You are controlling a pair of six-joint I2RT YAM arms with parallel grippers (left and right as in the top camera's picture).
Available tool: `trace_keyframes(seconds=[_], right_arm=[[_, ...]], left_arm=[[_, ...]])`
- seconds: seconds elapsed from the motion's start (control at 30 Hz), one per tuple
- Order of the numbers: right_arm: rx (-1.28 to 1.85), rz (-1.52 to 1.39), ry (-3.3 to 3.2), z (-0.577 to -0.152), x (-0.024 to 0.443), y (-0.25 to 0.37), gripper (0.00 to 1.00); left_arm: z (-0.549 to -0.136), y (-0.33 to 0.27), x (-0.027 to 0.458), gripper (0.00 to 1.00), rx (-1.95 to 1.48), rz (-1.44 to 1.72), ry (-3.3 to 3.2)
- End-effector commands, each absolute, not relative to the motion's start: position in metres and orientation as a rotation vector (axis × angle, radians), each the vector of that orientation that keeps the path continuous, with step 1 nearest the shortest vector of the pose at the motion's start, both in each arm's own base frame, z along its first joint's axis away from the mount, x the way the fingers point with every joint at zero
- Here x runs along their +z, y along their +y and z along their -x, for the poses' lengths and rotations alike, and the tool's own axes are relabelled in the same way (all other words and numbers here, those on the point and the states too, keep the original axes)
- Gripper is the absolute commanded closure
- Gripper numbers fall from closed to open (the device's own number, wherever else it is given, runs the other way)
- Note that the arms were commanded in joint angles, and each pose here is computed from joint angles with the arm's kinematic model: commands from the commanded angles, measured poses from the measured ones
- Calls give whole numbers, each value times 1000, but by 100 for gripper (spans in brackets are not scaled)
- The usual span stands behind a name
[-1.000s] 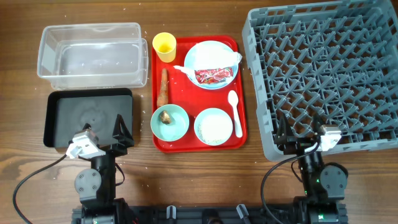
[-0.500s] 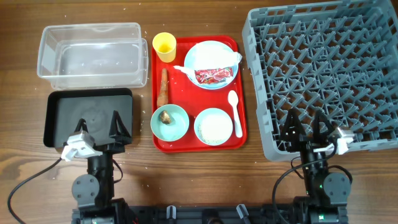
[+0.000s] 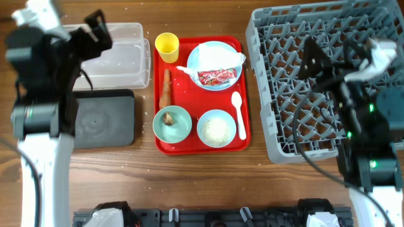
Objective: Sort waste into correct bins and load items into the dishwasher rack
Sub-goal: 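Reach left gripper to the white tissue on the blue plate and grasp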
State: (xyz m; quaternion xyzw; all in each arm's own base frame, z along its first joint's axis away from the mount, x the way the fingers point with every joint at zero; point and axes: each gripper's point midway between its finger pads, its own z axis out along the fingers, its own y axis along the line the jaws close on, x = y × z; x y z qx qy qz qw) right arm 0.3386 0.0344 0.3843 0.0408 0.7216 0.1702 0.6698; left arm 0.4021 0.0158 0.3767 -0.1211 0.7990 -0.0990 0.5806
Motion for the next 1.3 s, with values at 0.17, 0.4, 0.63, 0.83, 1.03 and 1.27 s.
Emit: trace_keyframes(seconds=[0.17,0.4,0.63,0.83,1.03,1.27], right_arm=[[483,-23,2058,-397,341,59,0],[470,-54,2259,-395,286,58,0],[491,-107,2321,-386,275,58,1],[498,-120,2354,-380,269,58,0],[509,-153,2389,-374,264,58,0],[509,-161,2420,-368,258,58,0]], left_arm=[[-508,-149,303,0,-382,-99,2185],[-504,-244,175,0,-529,-317,2432],[-489,-273,196,0,-154,-382,2373],[-509,-272,284,1,-217,-283,2205],[-526,-248,251,15,-308,83,2305],[-533,-249,136,23,-263,405,2499]])
